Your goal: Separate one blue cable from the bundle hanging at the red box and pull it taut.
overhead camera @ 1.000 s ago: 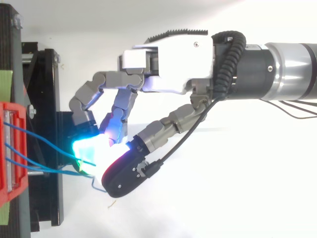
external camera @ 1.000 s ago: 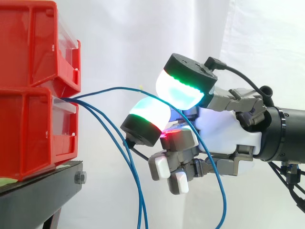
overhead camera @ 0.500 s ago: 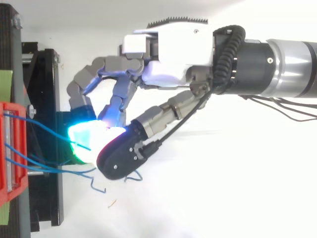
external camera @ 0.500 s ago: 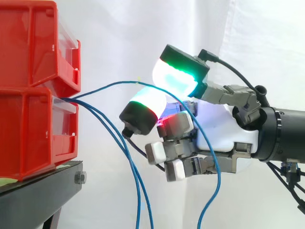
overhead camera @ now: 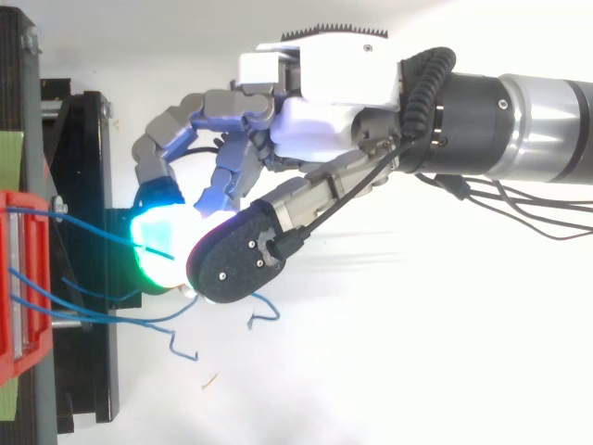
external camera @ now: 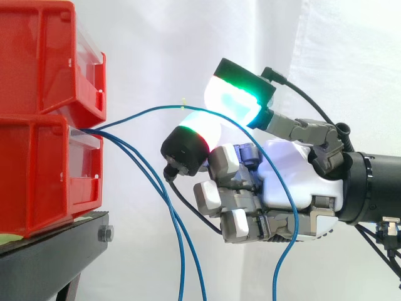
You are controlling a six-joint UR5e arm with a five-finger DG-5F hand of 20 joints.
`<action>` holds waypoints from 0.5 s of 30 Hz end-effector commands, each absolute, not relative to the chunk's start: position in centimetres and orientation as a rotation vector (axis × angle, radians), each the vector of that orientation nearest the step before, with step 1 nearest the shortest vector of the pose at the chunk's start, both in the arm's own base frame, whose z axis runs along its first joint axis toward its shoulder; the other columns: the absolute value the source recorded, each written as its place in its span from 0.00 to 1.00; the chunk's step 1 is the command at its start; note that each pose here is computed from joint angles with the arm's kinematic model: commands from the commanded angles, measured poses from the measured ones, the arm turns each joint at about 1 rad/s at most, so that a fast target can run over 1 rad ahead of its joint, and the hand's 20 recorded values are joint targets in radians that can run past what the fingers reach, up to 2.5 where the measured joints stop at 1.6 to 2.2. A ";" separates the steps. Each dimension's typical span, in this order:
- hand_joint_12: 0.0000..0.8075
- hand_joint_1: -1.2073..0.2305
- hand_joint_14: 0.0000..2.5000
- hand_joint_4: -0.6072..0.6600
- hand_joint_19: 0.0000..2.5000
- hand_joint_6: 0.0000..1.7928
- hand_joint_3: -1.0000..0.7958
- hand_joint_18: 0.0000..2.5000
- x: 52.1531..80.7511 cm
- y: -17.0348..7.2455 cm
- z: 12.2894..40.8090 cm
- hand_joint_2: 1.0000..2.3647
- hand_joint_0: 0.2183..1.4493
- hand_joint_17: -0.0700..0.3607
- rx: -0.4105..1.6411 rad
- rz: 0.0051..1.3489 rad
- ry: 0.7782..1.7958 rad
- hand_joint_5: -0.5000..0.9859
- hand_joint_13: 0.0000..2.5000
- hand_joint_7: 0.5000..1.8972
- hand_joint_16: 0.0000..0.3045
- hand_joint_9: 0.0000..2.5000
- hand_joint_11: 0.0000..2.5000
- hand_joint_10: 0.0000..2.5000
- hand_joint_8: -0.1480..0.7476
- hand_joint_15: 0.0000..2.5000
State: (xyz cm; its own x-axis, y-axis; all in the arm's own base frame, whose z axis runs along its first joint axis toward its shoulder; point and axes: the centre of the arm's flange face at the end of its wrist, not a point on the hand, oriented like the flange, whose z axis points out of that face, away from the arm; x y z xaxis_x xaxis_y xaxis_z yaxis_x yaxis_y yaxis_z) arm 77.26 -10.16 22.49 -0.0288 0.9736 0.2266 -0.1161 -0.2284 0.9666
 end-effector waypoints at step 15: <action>0.47 0.34 0.01 0.61 0.24 0.49 0.38 0.39 77.2 -10.2 22.1 0.01 0.33 0.42 1.285 1.463 0.986 0.23 0.35 0.40 0.16 0.40 0.18 0.01 0.68 0.17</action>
State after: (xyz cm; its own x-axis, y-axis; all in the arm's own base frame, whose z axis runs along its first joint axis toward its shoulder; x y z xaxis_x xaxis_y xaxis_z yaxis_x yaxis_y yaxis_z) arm 77.17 -10.19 22.16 -0.0291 0.9673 0.2519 -0.1305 -0.2535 0.9585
